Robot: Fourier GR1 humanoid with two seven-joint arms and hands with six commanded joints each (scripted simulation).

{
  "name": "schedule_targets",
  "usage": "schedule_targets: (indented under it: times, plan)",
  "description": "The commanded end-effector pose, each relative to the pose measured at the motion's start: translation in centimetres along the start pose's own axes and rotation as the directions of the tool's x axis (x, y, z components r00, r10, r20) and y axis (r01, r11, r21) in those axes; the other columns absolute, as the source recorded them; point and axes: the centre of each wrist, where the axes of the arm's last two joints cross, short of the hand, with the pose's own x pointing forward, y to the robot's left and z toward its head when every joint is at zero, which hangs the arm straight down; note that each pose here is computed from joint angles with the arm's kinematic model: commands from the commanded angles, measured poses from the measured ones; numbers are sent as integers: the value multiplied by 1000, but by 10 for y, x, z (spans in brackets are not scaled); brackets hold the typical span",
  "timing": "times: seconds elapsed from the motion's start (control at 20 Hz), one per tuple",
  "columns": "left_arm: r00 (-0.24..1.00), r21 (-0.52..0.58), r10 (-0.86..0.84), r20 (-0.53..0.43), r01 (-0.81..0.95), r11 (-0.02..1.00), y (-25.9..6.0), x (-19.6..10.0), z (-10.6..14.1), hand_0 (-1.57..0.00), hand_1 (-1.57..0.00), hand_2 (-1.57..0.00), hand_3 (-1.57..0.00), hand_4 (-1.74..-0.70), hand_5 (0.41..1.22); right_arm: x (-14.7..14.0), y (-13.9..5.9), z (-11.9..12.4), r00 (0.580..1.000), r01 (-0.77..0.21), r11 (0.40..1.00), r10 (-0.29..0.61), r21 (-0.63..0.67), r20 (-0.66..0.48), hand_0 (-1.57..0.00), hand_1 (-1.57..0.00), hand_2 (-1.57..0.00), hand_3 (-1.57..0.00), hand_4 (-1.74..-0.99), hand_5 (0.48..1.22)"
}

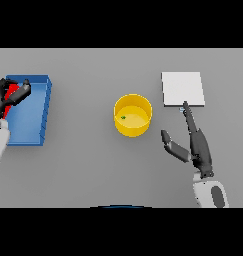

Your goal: Pick up the red beaker and tilt it to pour out 1 green nut into yellow bowl. Pick up the yellow bowl and place it on the metallic measuring scale.

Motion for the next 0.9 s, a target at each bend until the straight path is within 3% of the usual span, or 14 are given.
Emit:
schedule_targets:
  times: [0.0,0.2,0.35,0.45,0.65,0.85]
  plan:
    - [999,-12,-35,13,35,999,0,-1,0,-494,-407,-417,-393,-857,657,-1,0,0,1000,-3,1000,3,1,2,1,1,1,1,-1009,639]
    - [998,-28,-55,24,55,998,-5,-2,-7,-202,-166,-170,-160,-802,652,1,0,-1,1000,-5,1000,5,12,6,1,1,1,1,-1015,642]
    - [998,-7,-43,55,43,999,-3,-4,-7,-103,-85,-87,-82,-782,651,6,-6,-9,998,-63,998,64,19,-28,1,1,1,1,-1020,640]
    - [996,5,-40,82,40,999,-3,1,-7,-65,-54,-55,-52,-763,657,7,-9,-14,995,-102,987,101,128,16,1,1,1,1,-1005,669]
    - [995,-7,-23,97,24,1000,-3,3,-5,-26,-21,-22,-21,-743,664,26,-20,-52,924,-380,863,366,332,107,1,1,1,1,-1094,677]
    - [994,-5,-40,100,40,999,-6,2,-3,-10,-8,-8,-8,-733,680,35,-18,-75,802,-594,661,527,459,280,1,1,1,1,-1192,677]
